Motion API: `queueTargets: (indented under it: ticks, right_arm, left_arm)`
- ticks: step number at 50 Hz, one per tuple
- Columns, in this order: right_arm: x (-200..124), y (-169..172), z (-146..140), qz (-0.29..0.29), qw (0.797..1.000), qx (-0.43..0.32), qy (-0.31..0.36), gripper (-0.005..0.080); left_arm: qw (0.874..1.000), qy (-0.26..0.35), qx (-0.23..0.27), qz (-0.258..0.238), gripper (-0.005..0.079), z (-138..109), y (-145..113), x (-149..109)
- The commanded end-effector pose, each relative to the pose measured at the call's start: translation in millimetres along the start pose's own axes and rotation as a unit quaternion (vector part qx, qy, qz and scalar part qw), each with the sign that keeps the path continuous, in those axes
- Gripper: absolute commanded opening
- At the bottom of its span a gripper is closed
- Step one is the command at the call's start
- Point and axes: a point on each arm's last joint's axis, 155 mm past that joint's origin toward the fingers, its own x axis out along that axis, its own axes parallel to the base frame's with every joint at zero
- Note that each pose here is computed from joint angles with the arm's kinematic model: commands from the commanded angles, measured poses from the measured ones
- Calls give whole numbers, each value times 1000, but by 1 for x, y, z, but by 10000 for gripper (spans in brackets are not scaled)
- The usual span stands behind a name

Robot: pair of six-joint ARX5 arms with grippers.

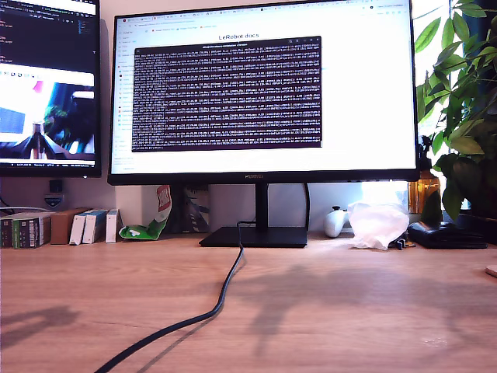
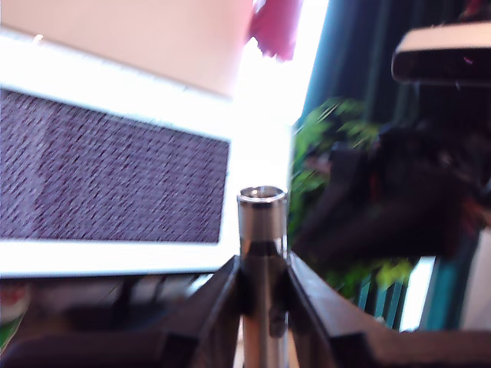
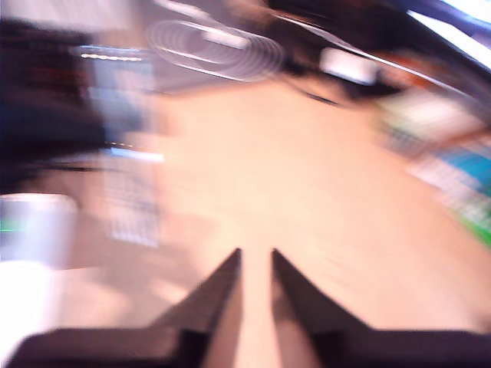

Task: Pick the metallic laser pointer with your right arm, pass it to your left arm, then place it down to the left side of the table

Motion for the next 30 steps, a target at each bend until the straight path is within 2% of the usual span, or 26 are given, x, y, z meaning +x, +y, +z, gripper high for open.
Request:
queueTargets:
  ticks: [1,10,20,30]
  right_arm:
    - [6,-15,-9,-19,1000,8,11,-13]
    - [-7,-71,-10,-106,994,20,1,-13]
    - [-24,-126,-18,-209,977,38,5,-13]
    - [-30,-144,-38,-221,974,56,21,-13]
  left_arm:
    - [1000,16,1,17,-20,-8,9,2]
    - [996,68,-9,64,-20,-25,32,8]
    - [985,130,-6,117,-20,-29,55,17]
    - [956,250,-12,155,-20,-49,76,24]
